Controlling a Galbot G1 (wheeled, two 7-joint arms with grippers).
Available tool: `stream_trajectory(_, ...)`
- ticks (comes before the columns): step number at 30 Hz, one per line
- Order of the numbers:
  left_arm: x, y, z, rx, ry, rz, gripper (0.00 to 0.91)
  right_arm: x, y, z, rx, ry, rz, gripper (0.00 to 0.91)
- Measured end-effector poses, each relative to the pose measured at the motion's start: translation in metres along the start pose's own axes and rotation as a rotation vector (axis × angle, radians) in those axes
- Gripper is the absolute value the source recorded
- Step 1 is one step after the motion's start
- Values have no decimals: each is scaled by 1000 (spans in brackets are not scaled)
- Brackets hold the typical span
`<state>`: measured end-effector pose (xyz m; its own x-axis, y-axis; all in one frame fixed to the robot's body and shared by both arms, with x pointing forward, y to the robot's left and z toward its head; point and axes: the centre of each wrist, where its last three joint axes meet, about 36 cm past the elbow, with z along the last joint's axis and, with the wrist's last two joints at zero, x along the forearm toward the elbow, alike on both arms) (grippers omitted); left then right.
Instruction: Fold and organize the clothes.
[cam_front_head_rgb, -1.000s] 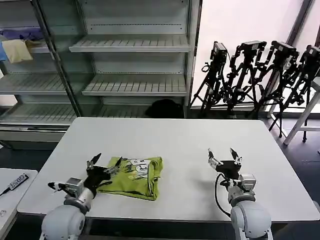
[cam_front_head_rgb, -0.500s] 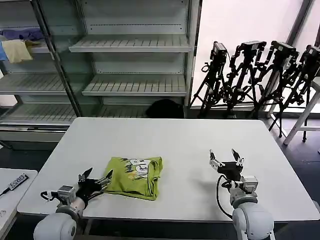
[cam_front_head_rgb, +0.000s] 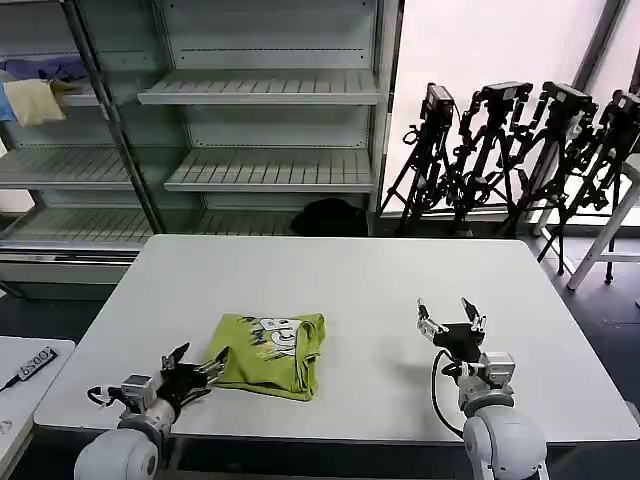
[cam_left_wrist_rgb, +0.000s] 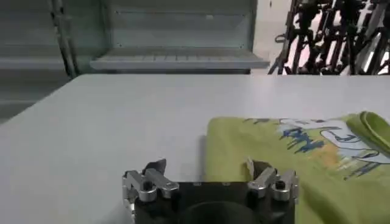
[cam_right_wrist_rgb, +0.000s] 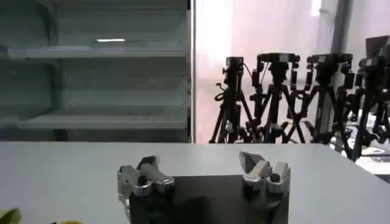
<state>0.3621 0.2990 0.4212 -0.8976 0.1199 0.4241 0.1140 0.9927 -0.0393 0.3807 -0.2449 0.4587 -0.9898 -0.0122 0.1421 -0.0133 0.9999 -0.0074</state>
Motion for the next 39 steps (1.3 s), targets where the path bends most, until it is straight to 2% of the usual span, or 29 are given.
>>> stream_trajectory(2, -2, -2, 1, 6, 4, 4, 887, 0, 0, 0, 0, 0, 0, 907)
stream_trajectory(3, -2, -3, 2, 8, 5, 7, 846, 0, 0, 0, 0, 0, 1, 907)
stream_trajectory(5, -3, -5, 3, 11, 10, 12, 635, 0, 0, 0, -1, -1, 1, 907)
stream_trajectory(6, -4, -6, 4, 13, 12, 14, 272, 0, 0, 0, -1, -1, 1, 907)
stream_trajectory(7, -4, -6, 5, 15, 14, 17, 50, 0, 0, 0, -2, -1, 1, 907)
stream_trajectory(8, -4, -7, 5, 18, 16, 20, 20, 0, 0, 0, -2, -1, 1, 907)
stream_trajectory(26, -8, -5, 10, 85, 17, 61, 0, 0, -1, -1, 1, -3, 2, 907)
stream_trajectory(39, -2, 9, 9, 55, -63, 1, 0, 0, -2, 1, 1, -2, 5, 907)
